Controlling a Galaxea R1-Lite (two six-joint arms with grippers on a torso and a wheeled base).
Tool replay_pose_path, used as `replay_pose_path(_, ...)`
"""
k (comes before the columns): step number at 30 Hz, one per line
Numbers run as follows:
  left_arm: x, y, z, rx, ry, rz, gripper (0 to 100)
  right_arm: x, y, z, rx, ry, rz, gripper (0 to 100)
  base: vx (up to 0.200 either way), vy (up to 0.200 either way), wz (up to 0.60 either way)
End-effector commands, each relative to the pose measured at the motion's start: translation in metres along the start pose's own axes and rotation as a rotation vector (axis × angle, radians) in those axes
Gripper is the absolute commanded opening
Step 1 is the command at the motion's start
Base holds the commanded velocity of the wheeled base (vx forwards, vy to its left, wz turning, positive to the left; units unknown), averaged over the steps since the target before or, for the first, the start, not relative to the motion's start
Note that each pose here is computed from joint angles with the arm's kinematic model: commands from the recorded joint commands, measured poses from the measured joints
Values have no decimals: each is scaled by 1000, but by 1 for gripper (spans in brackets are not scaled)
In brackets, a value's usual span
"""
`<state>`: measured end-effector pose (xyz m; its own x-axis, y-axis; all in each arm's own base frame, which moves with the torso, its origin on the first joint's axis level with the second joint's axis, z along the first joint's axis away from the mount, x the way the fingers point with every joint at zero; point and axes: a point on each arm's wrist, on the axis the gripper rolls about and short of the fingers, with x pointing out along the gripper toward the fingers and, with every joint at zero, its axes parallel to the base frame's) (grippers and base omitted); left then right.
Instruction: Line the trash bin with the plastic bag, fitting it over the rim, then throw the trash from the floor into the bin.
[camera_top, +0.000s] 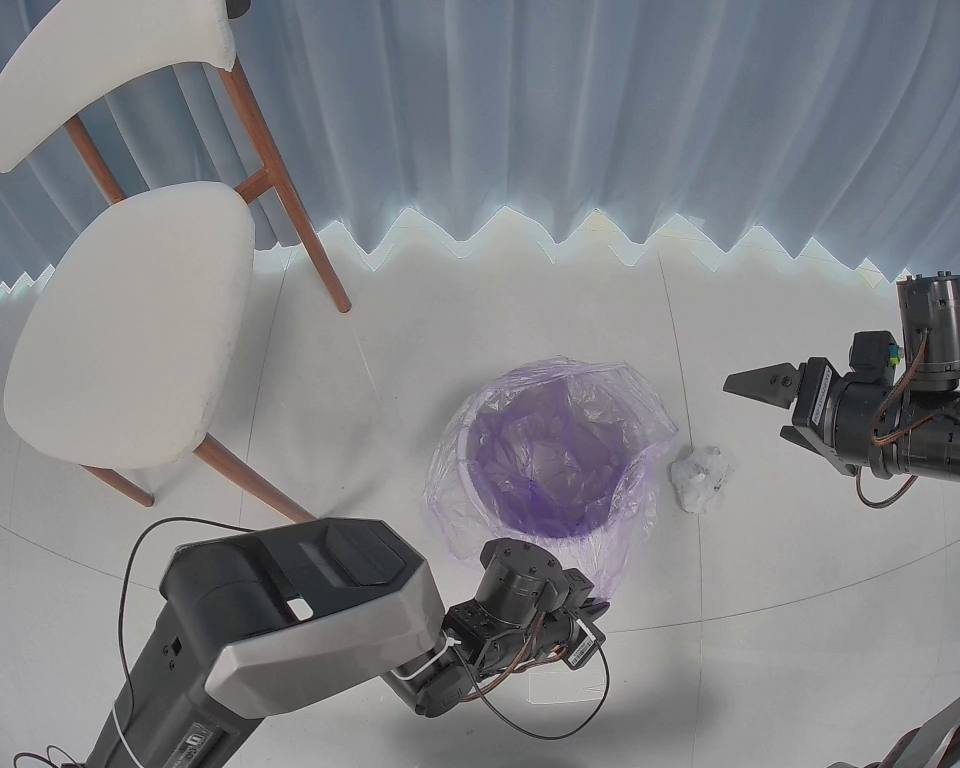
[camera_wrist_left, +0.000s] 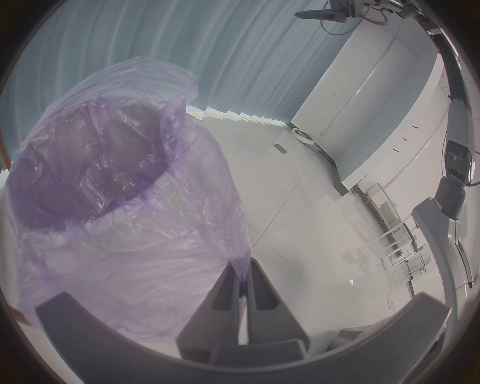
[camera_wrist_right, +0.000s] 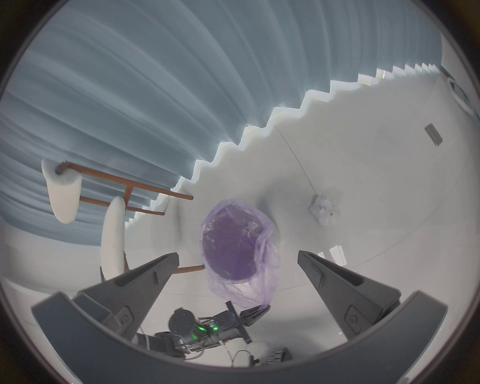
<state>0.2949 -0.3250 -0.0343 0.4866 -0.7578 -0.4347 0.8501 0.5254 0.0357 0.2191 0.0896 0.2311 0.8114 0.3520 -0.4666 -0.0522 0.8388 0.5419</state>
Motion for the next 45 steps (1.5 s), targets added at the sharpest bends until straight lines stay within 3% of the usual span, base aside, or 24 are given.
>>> replay_pose_path(1,2,-3,-7,1,10,7,0,13,-6,1,-52,18,-34,100,0,0,0)
replay_pose_path(2,0,-3,-4,0,1,10,0,16,-5,2,-57,13,-30,100,0,0,0)
replay_pose_path(3,-1,-2,0,2,-9,12,100,18,-5,3,-57,8,-27,100,0,0,0)
replay_pose_path(9,-19,-3,18,6,-62,16,100,25,-4,5,-57,-18,-11,100,0,0,0)
replay_pose_path(17,-84,-20,51,-18,-138,-9,100,27,-9,1,-48,23,-15,100,0,0,0)
replay_pose_path(23,-135,-21,77,-83,-210,1,100,49,1,-2,77,118,48,100,0,0,0)
replay_pose_path(27,-156,-3,90,-198,-269,81,100,70,15,-11,87,173,69,100,0,0,0)
replay_pose_path(30,-164,16,82,-296,-266,205,100,94,21,-23,72,226,63,100,0,0,0)
replay_pose_path(34,-175,34,72,-402,-303,286,100,123,32,-28,57,252,71,100,0,0,0)
replay_pose_path(39,-186,43,73,-423,-396,397,100,157,38,-29,54,268,60,100,0,0,0)
replay_pose_path(45,-209,41,77,-452,-434,409,100,184,37,-35,35,274,26,100,0,0,0)
